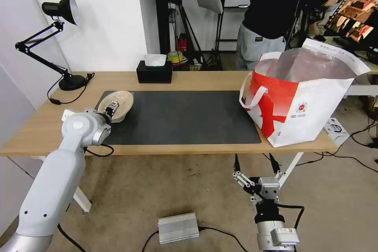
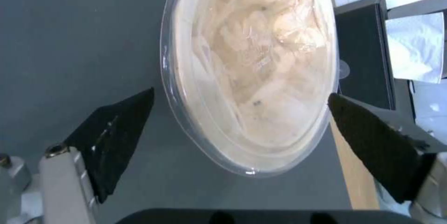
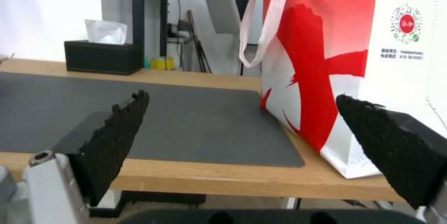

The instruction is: Pick up the trash from the table and place it into the takeout bag.

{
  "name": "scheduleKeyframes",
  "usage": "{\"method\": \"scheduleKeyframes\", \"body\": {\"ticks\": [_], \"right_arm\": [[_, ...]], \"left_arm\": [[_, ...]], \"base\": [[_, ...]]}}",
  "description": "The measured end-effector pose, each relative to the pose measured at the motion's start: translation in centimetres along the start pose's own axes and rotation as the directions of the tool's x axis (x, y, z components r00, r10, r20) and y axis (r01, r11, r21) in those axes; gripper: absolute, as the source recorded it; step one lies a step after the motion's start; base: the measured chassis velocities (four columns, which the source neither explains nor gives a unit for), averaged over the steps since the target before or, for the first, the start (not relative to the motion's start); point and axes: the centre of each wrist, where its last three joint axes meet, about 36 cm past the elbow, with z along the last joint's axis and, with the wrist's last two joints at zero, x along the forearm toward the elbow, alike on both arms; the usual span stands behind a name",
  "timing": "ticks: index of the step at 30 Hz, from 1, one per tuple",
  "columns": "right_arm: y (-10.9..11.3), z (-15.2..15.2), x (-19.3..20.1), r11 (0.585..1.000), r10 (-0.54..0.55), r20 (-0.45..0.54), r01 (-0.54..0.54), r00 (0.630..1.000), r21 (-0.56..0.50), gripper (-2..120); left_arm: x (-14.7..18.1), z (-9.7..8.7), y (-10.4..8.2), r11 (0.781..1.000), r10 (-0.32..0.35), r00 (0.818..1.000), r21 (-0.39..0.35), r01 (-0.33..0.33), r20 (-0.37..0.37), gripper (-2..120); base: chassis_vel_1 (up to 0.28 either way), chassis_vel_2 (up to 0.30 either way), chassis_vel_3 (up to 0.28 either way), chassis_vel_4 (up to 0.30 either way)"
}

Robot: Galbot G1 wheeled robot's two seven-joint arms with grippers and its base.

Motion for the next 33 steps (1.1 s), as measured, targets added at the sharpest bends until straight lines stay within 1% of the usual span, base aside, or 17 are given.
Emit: {"method": "scheduleKeyframes", "body": {"ticks": [9, 14, 24, 25, 27, 28, 29, 31, 32, 33], "right_arm": [[0.0, 0.0, 0.0, 1.000, 0.000, 0.000, 0.000, 1.000, 0.000, 100], [0.0, 0.0, 0.0, 1.000, 0.000, 0.000, 0.000, 1.000, 0.000, 100], [0.0, 0.0, 0.0, 1.000, 0.000, 0.000, 0.000, 1.000, 0.000, 100], [0.0, 0.0, 0.0, 1.000, 0.000, 0.000, 0.000, 1.000, 0.000, 100], [0.0, 0.0, 0.0, 1.000, 0.000, 0.000, 0.000, 1.000, 0.000, 100], [0.0, 0.0, 0.0, 1.000, 0.000, 0.000, 0.000, 1.000, 0.000, 100], [0.0, 0.0, 0.0, 1.000, 0.000, 0.000, 0.000, 1.000, 0.000, 100], [0.0, 0.0, 0.0, 1.000, 0.000, 0.000, 0.000, 1.000, 0.000, 100], [0.0, 0.0, 0.0, 1.000, 0.000, 0.000, 0.000, 1.000, 0.000, 100], [0.0, 0.0, 0.0, 1.000, 0.000, 0.000, 0.000, 1.000, 0.000, 100]], "left_arm": [[-1.6, -0.3, -0.2, 1.000, -0.007, 1.000, 0.017, 0.007, -0.001, 100], [-2.4, 0.1, -0.1, 1.000, 0.010, 1.000, -0.018, -0.010, 0.003, 100], [-3.5, 0.5, -0.2, 1.000, -0.005, 1.000, -0.026, 0.005, 0.024, 99], [-3.6, 0.6, -0.2, 1.000, -0.005, 1.000, -0.023, 0.005, 0.027, 97], [-3.6, 0.6, -0.3, 1.000, -0.005, 0.999, -0.018, 0.006, 0.032, 89], [-3.6, 0.6, -0.3, 1.000, -0.005, 0.999, -0.018, 0.006, 0.032, 89], [-3.7, 0.7, -0.3, 1.000, -0.003, 0.999, -0.017, 0.003, 0.033, 85], [-3.6, 0.7, -0.3, 1.000, 0.004, 0.999, -0.017, -0.003, 0.034, 77], [-3.5, 0.7, -0.3, 1.000, 0.006, 0.999, -0.017, -0.006, 0.035, 71], [-3.5, 0.7, -0.4, 1.000, 0.007, 0.999, -0.017, -0.007, 0.035, 69]], "base": [[0.000, 0.000, 0.000, 0.000], [0.000, 0.000, 0.000, 0.000], [0.000, 0.000, 0.000, 0.000], [0.000, 0.000, 0.000, 0.000], [0.000, 0.000, 0.000, 0.000], [0.000, 0.000, 0.000, 0.000], [0.000, 0.000, 0.000, 0.000], [0.000, 0.000, 0.000, 0.000], [0.000, 0.000, 0.000, 0.000], [0.000, 0.000, 0.000, 0.000]]}}
